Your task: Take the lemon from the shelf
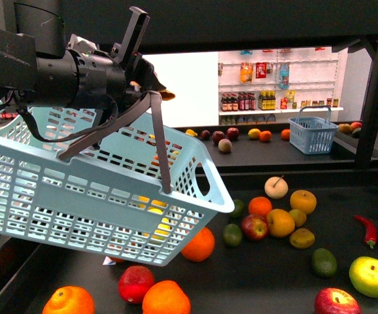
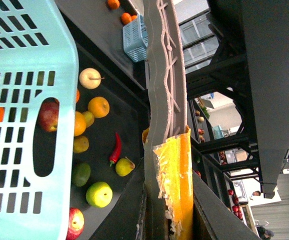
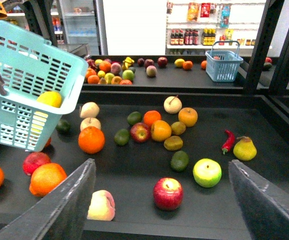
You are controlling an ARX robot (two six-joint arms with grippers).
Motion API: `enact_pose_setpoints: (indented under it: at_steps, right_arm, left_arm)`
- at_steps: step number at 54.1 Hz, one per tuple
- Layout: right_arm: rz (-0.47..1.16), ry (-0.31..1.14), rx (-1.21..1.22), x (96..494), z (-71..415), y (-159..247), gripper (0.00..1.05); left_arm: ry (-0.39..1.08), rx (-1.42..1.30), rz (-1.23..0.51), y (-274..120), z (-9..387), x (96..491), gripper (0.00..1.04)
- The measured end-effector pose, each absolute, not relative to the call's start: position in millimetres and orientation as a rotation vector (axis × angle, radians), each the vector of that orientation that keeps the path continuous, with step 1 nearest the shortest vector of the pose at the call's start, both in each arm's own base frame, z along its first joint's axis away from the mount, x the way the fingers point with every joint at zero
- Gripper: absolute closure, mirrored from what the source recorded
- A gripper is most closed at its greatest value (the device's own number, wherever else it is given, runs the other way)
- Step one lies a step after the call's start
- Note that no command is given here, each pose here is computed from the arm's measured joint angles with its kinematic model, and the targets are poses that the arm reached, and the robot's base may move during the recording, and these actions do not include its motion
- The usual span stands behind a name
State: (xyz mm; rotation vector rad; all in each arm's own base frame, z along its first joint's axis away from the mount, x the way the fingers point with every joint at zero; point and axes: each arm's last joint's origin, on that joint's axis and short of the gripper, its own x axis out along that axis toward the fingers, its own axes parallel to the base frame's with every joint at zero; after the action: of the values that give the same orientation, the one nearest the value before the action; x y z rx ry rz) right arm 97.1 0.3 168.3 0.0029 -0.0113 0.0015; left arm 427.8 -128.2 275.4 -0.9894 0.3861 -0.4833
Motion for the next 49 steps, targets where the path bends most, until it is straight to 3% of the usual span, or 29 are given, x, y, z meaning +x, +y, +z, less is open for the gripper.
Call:
enact_pose_setpoints:
  at_steps: [3, 12, 19, 26, 49]
  right_arm:
    - [0.001, -0.011, 0.003, 97.1, 168.3, 0.3, 0.06]
    - [0.001, -0.011, 0.003, 97.1, 168.3, 0.3, 0.07]
    - [0.001, -0.011, 0.003, 97.1, 168.3, 0.3, 0.07]
    - [0.001, -0.011, 0.003, 97.1, 168.3, 0.3, 0.07]
    - [0.002, -0.011, 0.003, 97.1, 168.3, 0.3, 0.07]
  left_arm:
    - [0.373, -1.017, -0.458, -124.5, 275.5, 429.0, 0.91]
    - [0.280, -1.128, -0.313, -94.2, 271.1, 433.4, 0.91]
    - [0.068, -1.250, -0.109, -44.3, 277.8, 429.3, 0.91]
    - [-0.096, -1.322, -0.014, -11.6, 283.7, 420.8, 0.92]
    - [-0.519, -1.515, 0.007, 61.5, 283.1, 398.2, 0.92]
